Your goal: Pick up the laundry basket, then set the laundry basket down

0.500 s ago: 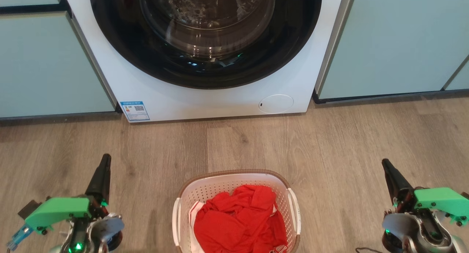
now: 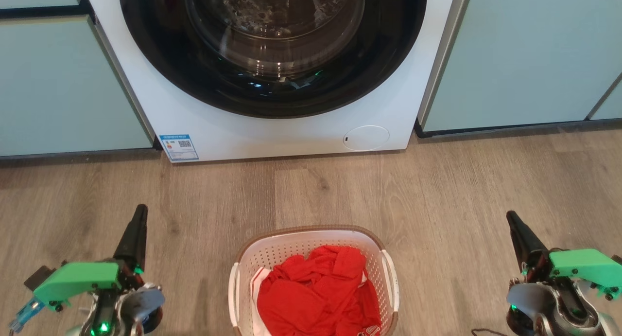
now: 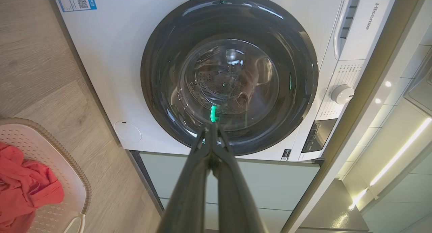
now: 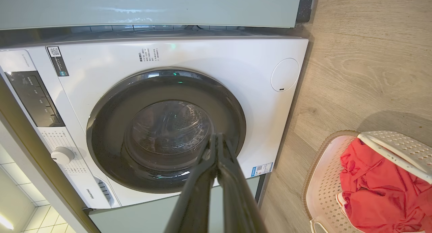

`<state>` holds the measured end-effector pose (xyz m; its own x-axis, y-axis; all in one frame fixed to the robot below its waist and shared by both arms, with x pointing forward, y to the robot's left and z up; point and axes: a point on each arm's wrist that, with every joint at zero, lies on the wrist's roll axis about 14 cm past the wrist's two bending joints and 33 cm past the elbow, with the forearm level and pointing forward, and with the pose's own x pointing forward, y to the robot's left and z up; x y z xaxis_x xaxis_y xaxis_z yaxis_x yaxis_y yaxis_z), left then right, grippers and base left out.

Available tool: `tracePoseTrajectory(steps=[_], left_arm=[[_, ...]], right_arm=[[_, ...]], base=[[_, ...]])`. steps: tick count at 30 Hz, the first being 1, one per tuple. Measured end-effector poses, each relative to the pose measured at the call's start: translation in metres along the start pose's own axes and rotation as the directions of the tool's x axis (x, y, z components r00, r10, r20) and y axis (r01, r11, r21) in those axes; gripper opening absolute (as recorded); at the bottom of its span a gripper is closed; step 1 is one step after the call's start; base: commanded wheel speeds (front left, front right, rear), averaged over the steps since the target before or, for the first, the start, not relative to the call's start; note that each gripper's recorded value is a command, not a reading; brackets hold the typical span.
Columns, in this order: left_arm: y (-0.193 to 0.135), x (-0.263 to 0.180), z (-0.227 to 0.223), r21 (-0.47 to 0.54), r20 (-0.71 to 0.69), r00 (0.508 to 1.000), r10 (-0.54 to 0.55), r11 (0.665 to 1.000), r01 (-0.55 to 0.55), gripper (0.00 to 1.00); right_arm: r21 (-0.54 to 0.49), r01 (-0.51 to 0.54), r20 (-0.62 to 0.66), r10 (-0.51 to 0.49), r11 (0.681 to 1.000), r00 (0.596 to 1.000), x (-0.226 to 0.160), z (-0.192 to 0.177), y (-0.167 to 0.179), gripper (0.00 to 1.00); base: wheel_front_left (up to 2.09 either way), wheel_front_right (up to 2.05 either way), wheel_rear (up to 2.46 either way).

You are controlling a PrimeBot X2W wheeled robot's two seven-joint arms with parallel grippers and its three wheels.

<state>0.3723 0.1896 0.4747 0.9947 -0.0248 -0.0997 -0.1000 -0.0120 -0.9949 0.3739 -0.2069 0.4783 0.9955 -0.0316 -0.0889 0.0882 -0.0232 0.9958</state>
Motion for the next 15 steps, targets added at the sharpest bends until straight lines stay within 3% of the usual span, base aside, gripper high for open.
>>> tracePoseTrajectory(steps=[15], left_arm=[[0.0, 0.0, -0.0001, 0.0, -0.001, 1.0, 0.0, 1.0, 0.0, 0.0]], right_arm=[[0.0, 0.0, 0.0, 0.0, 1.0, 1.0, 0.0, -0.0001, 0.0, 0.0]], base=[[0.0, 0.0, 0.0]])
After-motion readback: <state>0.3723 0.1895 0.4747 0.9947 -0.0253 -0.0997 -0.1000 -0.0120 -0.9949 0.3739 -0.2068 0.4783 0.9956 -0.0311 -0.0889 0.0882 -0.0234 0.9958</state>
